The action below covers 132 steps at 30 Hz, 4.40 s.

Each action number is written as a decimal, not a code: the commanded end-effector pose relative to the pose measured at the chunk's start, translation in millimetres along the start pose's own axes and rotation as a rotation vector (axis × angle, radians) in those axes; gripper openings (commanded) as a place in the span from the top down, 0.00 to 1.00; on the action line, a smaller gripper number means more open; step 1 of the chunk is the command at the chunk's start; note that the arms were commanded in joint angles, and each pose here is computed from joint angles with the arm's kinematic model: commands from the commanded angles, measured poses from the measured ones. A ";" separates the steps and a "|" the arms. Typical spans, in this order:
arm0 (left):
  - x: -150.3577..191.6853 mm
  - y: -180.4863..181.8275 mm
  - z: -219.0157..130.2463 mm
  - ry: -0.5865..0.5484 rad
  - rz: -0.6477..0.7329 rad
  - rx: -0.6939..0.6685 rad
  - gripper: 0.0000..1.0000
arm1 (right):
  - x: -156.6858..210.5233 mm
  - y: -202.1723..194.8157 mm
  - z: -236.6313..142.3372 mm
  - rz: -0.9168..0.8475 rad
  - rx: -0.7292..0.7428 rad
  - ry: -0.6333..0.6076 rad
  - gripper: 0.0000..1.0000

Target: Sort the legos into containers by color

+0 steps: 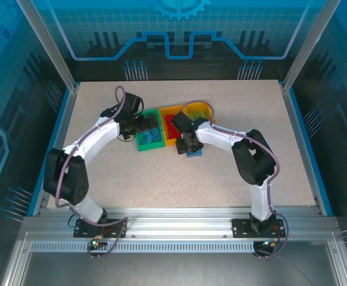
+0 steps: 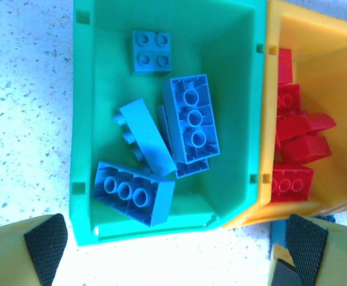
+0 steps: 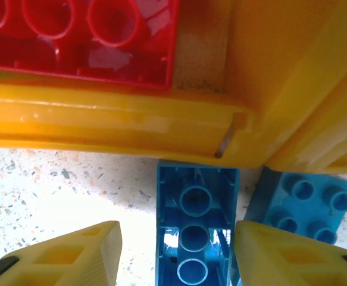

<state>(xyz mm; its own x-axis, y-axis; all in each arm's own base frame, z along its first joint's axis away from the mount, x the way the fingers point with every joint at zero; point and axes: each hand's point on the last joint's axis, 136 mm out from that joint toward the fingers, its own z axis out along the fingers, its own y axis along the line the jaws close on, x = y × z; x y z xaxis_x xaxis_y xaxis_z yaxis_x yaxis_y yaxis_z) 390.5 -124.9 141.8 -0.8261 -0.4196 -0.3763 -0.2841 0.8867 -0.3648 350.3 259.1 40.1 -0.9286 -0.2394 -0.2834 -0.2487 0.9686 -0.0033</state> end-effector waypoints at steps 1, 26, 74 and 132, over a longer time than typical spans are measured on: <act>2.3 4.2 -10.0 -0.015 -0.022 0.016 0.01 | 10.4 0.2 5.6 -0.037 0.042 0.045 0.49; 39.4 83.2 -18.3 -0.018 -0.177 -0.058 0.01 | -18.1 65.9 -73.0 -0.081 -0.197 -0.107 0.75; 88.7 117.0 -0.4 0.052 -0.198 -0.101 0.01 | 19.7 -71.4 -32.5 0.111 0.063 0.009 0.32; 105.4 145.9 -0.1 0.055 -0.184 -0.201 0.01 | -118.8 145.3 -49.9 -0.020 -0.490 -0.063 0.39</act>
<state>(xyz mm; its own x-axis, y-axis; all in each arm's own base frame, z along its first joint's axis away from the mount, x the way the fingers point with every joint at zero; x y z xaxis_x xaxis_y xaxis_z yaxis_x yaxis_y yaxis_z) 267.9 -47.4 51.4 -0.7718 -0.5755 -0.2705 -0.5085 0.8140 -0.2809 413.5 429.4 104.0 -0.8987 -0.2502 -0.3602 -0.3949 0.8190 0.4163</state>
